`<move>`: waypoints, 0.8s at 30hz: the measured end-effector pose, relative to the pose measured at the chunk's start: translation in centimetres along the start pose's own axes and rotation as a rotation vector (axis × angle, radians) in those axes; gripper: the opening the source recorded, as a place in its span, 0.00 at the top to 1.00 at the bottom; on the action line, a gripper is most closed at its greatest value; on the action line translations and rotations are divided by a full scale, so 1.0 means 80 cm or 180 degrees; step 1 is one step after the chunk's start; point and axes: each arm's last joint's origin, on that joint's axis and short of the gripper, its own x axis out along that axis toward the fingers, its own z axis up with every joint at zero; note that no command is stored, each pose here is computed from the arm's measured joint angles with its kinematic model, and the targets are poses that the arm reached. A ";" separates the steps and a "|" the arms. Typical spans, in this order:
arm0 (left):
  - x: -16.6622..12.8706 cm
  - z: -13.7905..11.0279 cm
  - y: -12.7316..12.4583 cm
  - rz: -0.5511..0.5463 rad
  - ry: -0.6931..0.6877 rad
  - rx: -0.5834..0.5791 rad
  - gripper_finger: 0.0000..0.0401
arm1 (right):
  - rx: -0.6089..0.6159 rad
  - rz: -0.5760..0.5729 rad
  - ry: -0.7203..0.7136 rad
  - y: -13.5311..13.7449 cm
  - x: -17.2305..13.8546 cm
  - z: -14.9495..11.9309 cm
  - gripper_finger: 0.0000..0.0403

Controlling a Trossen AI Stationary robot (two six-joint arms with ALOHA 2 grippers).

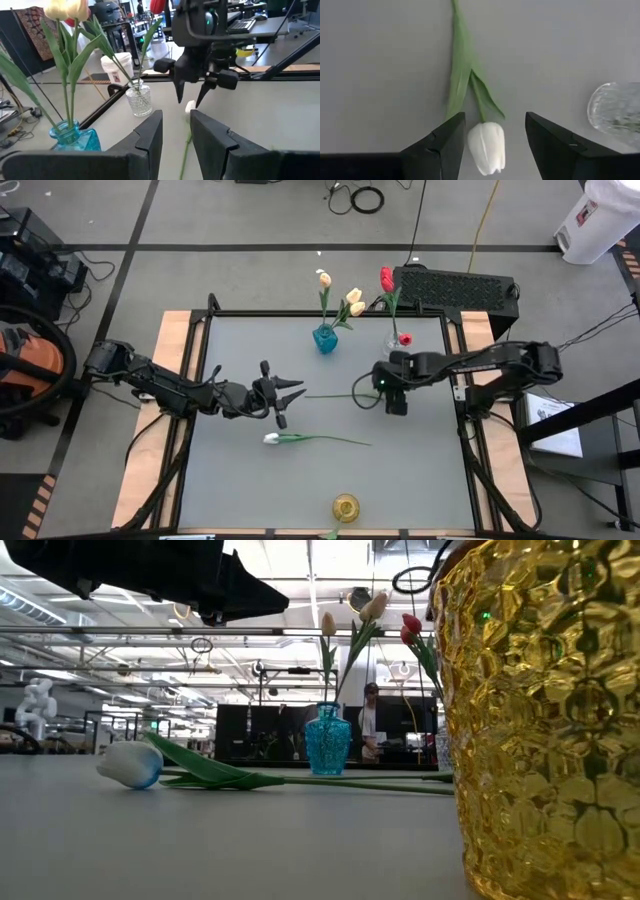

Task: Sort flowers into vase by color
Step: Put the top white flower into the yellow vase

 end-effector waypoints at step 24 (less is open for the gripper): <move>0.000 -0.007 -0.001 -0.0041 0.0160 0.0094 0.73 | -0.0086 -0.0015 0.0236 0.005 0.041 0.010 0.51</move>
